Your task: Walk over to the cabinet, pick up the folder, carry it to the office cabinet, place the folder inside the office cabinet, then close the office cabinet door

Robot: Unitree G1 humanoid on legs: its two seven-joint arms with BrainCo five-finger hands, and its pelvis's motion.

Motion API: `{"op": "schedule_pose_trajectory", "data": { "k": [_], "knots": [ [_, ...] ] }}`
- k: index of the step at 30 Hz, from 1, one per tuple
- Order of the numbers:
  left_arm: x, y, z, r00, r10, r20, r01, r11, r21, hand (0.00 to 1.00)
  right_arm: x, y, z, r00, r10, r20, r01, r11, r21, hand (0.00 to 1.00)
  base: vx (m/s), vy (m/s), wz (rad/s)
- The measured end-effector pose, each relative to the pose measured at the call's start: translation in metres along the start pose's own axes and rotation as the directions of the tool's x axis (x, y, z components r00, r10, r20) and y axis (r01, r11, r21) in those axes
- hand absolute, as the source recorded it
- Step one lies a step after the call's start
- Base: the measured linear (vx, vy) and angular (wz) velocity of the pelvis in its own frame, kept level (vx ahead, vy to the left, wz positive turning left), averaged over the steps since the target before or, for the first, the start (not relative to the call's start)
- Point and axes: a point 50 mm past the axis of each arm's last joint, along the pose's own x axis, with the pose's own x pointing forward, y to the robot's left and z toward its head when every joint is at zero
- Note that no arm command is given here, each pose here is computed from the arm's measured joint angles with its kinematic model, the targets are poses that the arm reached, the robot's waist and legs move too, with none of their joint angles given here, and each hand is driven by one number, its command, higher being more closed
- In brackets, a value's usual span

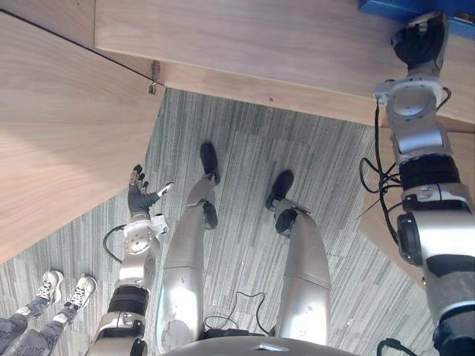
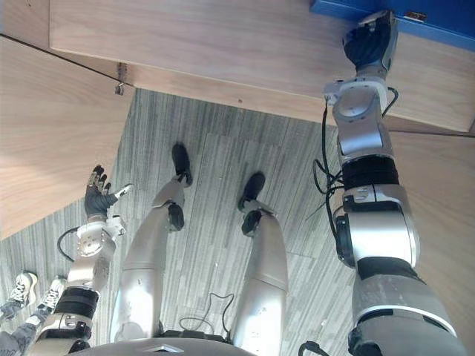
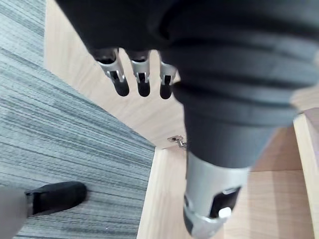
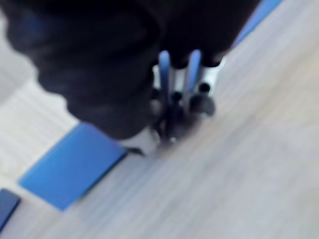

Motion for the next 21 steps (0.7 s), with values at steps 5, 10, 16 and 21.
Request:
{"op": "schedule_pose_trajectory", "data": {
  "k": [5,10,16,21],
  "knots": [
    [0.004,0.001,0.005,1.0,0.005,0.018,-0.005,1.0,-0.001,0.0,-0.018,0.003,0.0,0.999,0.008,0.043,-0.01,1.0,0.03,0.0,-0.03,-0.055,-0.06],
    [0.004,0.006,0.006,1.0,0.026,0.015,-0.026,1.0,-0.002,0.0,-0.043,-0.01,-0.006,0.996,-0.021,0.082,0.017,0.999,0.047,0.0,-0.03,-0.065,-0.03],
    [-0.001,0.011,-0.002,0.999,0.036,-0.021,-0.036,0.999,0.011,0.0,-0.098,-0.006,-0.018,0.995,0.021,0.097,-0.029,0.996,0.079,0.0,-0.03,-0.051,-0.05],
    [-0.013,0.016,-0.018,0.996,0.042,-0.077,-0.035,0.996,0.085,0.0,-0.148,0.011,-0.034,0.992,0.125,0.025,-0.127,0.986,0.109,0.0,0.05,-0.04,-0.08]
  ]
}}
